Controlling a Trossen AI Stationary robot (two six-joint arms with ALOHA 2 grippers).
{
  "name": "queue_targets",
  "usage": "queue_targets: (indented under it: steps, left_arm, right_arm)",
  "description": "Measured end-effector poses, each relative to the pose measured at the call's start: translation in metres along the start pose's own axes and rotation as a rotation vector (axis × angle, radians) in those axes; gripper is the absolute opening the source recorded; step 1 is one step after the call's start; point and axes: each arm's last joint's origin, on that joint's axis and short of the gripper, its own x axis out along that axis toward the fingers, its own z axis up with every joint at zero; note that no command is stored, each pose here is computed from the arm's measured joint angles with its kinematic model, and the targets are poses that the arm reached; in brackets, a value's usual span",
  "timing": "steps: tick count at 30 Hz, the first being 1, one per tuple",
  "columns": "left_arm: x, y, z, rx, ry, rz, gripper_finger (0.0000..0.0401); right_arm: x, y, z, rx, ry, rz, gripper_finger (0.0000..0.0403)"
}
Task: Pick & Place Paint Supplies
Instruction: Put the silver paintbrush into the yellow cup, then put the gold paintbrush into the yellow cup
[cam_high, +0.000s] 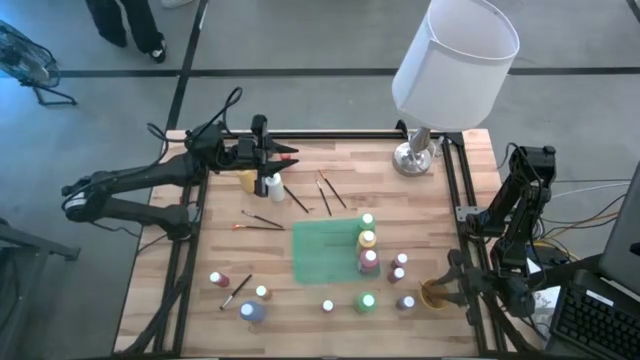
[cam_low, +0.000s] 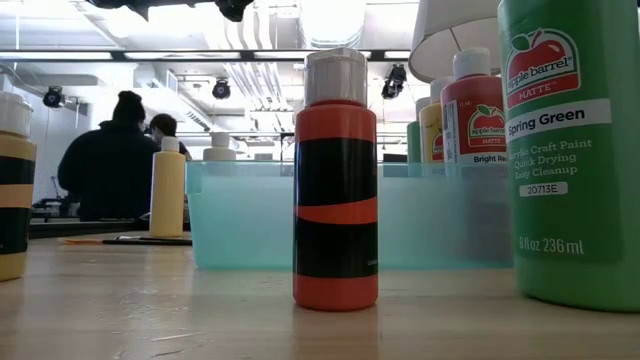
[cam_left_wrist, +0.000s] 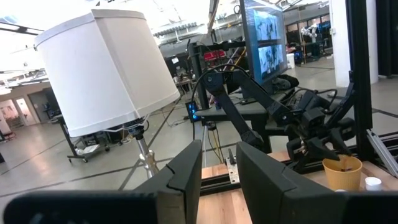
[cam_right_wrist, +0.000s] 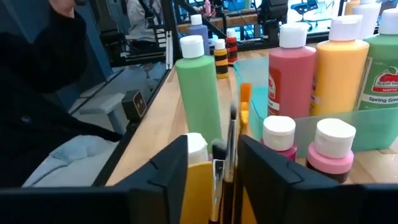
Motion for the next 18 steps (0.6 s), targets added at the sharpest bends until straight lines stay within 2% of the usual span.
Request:
queue_targets:
  steps: [8,13,18]
  left_arm:
    - [0.000,0.000,0.000,0.000,0.000,0.000,0.0106]
    - [0.000,0.000,0.000,0.000,0.000,0.000,0.0106]
    - [0.000,0.000,0.000,0.000,0.000,0.000,0.0106]
  right_arm:
    - [-0.006,-0.001,0.029,0.040,-0.093,-0.027,0.0187]
    - [-0.012,-0.008,0.052,0.073,-0.114,-0.010,0.0190]
    - [-0.016,-0.019,0.074,0.047,-0.141,-0.016,0.0176]
